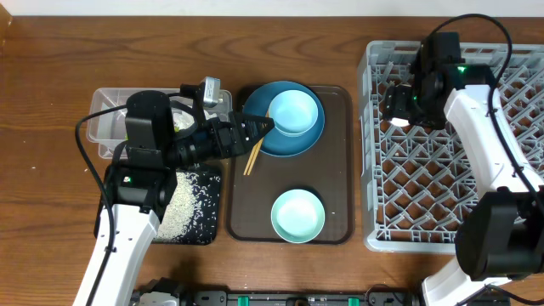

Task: Sort waste into correct bins and load items into the dishwasher rack
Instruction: 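Release the cup and move the right gripper to the green bowl, then grasp the pale green bowl on the brown tray with the right gripper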

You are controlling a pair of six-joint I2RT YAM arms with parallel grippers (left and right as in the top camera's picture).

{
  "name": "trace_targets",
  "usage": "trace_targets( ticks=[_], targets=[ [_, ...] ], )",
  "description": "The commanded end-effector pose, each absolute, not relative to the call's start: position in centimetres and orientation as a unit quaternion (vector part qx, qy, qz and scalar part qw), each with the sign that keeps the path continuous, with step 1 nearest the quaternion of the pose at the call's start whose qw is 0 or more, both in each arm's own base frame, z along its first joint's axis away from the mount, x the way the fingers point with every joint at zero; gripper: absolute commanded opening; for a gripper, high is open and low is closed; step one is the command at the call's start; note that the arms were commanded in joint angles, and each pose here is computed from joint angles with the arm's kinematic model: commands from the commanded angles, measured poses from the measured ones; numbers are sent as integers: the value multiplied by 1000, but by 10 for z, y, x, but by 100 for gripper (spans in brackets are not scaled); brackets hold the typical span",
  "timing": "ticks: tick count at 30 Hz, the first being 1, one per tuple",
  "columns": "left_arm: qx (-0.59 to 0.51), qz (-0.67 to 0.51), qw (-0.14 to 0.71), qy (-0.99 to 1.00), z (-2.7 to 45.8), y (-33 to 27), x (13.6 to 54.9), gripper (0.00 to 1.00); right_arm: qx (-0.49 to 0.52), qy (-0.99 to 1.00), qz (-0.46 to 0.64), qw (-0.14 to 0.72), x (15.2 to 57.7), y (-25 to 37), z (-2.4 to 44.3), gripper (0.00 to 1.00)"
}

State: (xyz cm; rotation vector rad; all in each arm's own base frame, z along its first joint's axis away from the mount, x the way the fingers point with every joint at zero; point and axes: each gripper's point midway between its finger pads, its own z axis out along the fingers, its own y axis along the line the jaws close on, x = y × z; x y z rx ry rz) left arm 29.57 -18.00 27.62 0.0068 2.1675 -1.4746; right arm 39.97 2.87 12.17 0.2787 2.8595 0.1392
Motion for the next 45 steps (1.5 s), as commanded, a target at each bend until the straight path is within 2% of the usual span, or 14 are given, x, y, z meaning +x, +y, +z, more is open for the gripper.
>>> trace_targets(
  ticks=[1,13,22,25,34,45],
  targets=[
    [8,-543,265,797,281,-179,297,95,88,985,52,140,398,33,128,82],
    [8,-543,265,797,281,-179,297,95,85,985,65,137,397,39,129,82],
    [8,-543,265,797,281,-179,297,95,12,953,286,102,383,115,152,81],
    [8,-543,265,797,281,-179,297,95,3,946,314,82,373,129,156,82],
    [8,-543,265,797,281,-179,297,95,-98,946,307,14,320,199,148,83],
    [8,-543,265,797,281,-179,297,95,-234,947,216,-32,237,276,122,84]
  ],
)
